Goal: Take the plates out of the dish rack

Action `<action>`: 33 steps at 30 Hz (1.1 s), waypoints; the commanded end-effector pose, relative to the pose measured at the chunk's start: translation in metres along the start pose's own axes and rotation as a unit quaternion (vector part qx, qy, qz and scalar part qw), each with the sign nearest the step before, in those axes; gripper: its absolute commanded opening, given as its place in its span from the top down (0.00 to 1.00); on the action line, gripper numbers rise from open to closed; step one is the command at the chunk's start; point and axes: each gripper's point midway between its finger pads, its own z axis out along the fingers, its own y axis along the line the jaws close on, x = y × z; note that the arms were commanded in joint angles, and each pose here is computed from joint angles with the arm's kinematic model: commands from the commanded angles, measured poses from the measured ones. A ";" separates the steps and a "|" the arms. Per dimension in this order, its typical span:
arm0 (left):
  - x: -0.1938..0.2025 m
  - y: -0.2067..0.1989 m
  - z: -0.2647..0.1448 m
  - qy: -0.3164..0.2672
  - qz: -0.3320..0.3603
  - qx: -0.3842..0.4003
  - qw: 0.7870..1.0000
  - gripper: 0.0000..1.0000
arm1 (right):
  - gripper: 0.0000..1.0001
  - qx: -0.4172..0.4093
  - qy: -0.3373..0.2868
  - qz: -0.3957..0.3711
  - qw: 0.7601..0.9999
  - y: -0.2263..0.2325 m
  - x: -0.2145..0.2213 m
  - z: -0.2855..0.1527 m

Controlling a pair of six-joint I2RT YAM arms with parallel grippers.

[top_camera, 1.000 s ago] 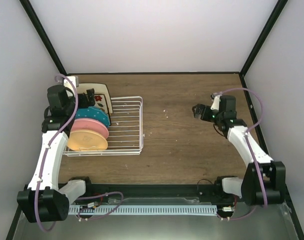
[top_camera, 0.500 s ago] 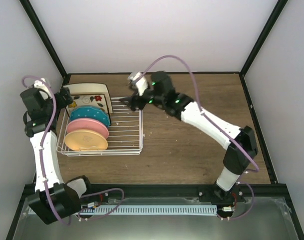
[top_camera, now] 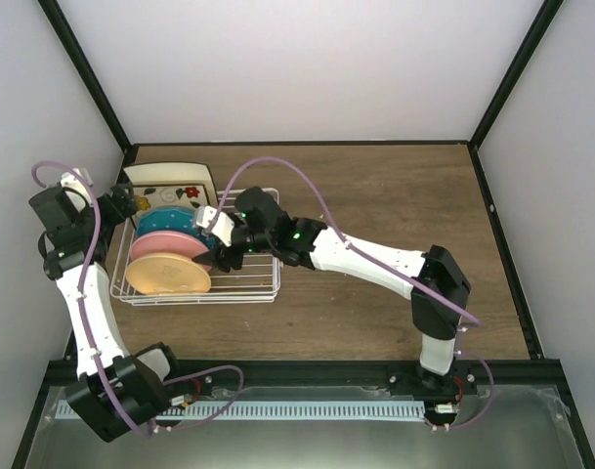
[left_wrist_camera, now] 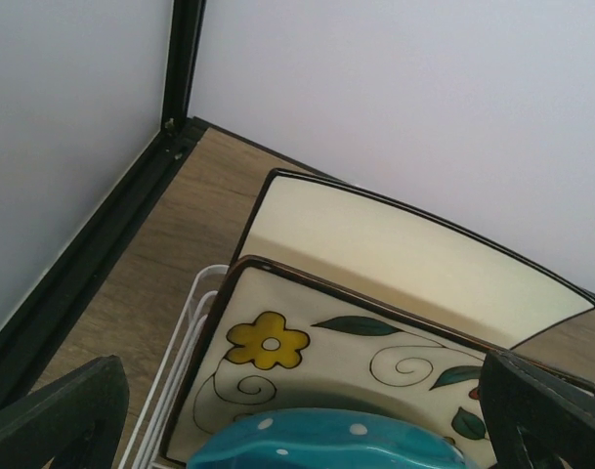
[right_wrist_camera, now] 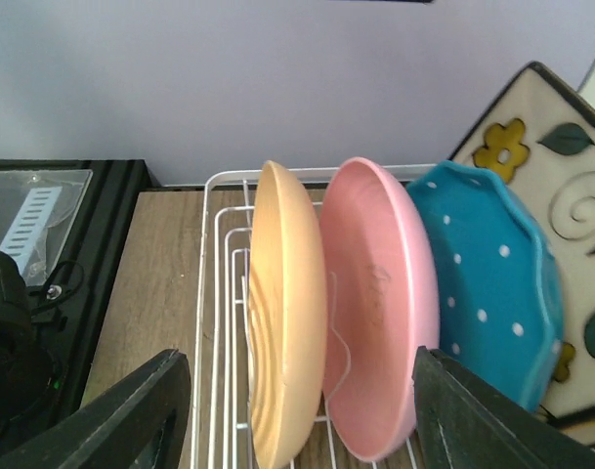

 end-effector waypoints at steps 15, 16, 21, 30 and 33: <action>0.038 0.002 0.017 0.040 -0.011 0.035 0.999 0.00 | 0.42 0.005 0.000 -0.074 0.997 0.004 0.018 0.055; 0.040 0.003 0.017 0.043 -0.011 0.035 0.998 0.00 | 0.42 0.006 0.000 -0.075 0.997 0.004 0.019 0.056; 0.047 0.002 0.020 0.053 -0.017 0.042 0.998 0.00 | 0.43 -0.003 0.000 -0.073 0.997 0.005 0.026 0.066; 0.046 -0.001 0.024 0.059 -0.013 0.055 0.997 0.00 | 0.48 -0.029 -0.003 -0.053 0.998 0.009 0.036 0.084; 0.045 -0.002 0.024 0.060 -0.006 0.058 0.996 0.00 | 0.54 -0.037 -0.002 -0.047 0.998 0.011 0.038 0.089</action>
